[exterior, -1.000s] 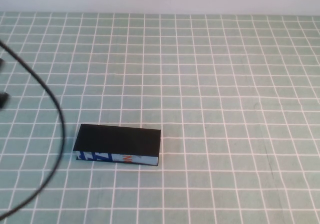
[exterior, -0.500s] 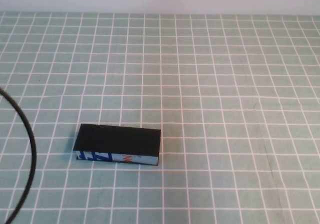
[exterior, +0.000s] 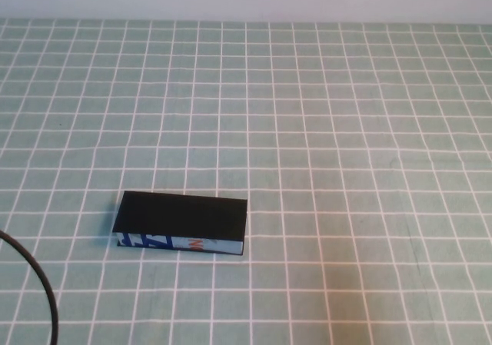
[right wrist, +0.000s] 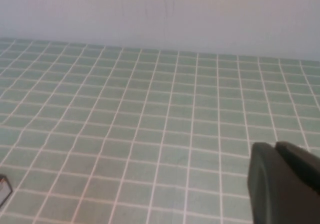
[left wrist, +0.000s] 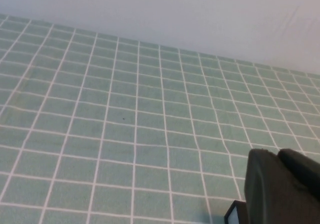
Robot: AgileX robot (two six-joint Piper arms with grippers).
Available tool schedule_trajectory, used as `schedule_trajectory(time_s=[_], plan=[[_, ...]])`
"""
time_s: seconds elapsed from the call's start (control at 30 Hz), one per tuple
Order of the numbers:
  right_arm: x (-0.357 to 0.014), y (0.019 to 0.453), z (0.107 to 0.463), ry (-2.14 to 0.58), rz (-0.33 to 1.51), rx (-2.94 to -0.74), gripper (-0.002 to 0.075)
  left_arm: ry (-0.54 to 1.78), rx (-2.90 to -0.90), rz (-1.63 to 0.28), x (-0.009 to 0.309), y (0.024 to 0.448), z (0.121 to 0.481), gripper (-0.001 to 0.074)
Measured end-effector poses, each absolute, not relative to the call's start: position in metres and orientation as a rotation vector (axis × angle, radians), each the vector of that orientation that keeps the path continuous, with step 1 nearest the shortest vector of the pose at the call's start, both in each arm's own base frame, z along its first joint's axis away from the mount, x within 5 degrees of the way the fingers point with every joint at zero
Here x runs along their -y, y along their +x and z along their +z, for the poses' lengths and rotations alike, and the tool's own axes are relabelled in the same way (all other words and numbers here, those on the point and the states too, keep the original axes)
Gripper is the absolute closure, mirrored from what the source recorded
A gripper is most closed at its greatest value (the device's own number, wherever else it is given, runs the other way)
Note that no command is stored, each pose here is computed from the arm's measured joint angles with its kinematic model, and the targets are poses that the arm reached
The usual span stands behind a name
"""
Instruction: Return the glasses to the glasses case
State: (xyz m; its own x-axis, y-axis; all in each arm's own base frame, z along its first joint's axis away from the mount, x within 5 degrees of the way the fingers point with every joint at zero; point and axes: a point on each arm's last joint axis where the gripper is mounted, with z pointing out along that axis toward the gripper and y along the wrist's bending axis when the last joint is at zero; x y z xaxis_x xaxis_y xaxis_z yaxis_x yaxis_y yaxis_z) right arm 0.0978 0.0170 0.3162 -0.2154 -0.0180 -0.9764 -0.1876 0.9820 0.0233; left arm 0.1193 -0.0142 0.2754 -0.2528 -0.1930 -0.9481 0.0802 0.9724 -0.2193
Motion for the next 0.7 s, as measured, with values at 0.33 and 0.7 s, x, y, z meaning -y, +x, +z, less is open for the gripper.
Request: schedule_trajectory(time_s=[0.33,0.7], plan=[[-0.020,0.070,0.264,-0.162,0.196,-1.816,0.0739,-0.127,-1.757,-0.238,0.011,0.123,0.275,0.0733],[-0.028,0.066,0.255,-0.188,0.308,-1.910,0.0739,-0.130,-1.745,-0.233,0.010,0.123,0.276,0.0733]])
